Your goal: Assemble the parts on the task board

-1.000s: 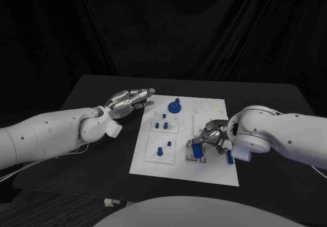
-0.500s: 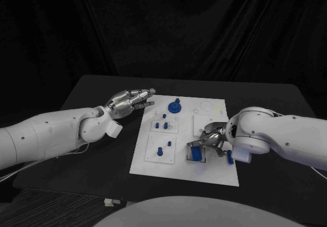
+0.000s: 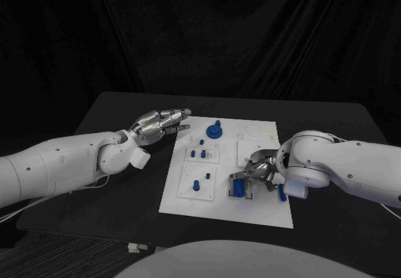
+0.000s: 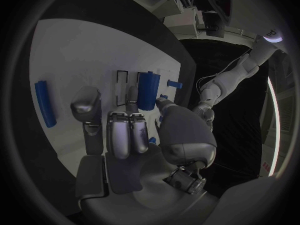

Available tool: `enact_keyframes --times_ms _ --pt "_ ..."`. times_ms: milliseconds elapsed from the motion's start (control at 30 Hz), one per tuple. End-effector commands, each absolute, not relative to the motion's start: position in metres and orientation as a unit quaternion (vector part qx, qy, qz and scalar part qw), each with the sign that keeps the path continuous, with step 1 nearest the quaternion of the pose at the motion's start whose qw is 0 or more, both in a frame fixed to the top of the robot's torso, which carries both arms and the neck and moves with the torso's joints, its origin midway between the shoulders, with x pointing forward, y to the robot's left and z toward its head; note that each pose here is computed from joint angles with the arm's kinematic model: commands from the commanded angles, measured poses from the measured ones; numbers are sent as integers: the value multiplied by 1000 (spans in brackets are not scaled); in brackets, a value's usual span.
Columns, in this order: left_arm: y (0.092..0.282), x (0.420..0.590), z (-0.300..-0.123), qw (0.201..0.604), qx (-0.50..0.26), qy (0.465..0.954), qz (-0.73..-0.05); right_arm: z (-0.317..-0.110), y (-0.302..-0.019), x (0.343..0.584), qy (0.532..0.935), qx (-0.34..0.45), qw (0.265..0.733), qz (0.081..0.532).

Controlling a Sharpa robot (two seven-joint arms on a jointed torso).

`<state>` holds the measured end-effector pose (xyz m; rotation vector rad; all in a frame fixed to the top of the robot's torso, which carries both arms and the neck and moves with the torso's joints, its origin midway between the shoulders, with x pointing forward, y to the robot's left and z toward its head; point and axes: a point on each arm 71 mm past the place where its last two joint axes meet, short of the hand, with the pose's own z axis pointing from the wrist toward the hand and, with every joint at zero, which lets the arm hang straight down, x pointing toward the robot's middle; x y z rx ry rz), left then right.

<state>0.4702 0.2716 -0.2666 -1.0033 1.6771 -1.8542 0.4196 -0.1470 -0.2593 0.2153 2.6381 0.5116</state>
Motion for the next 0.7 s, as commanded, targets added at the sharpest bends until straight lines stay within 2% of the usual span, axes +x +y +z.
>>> enact_keyframes --times_ms 33,467,700 --pt "270 469 -266 214 -363 603 -678 -261 -148 419 957 73 217 176" --pt "270 469 -267 210 -363 606 -676 -261 -150 417 959 67 212 176" --pt "270 469 -267 207 -363 608 -675 -258 -160 419 950 93 234 182"
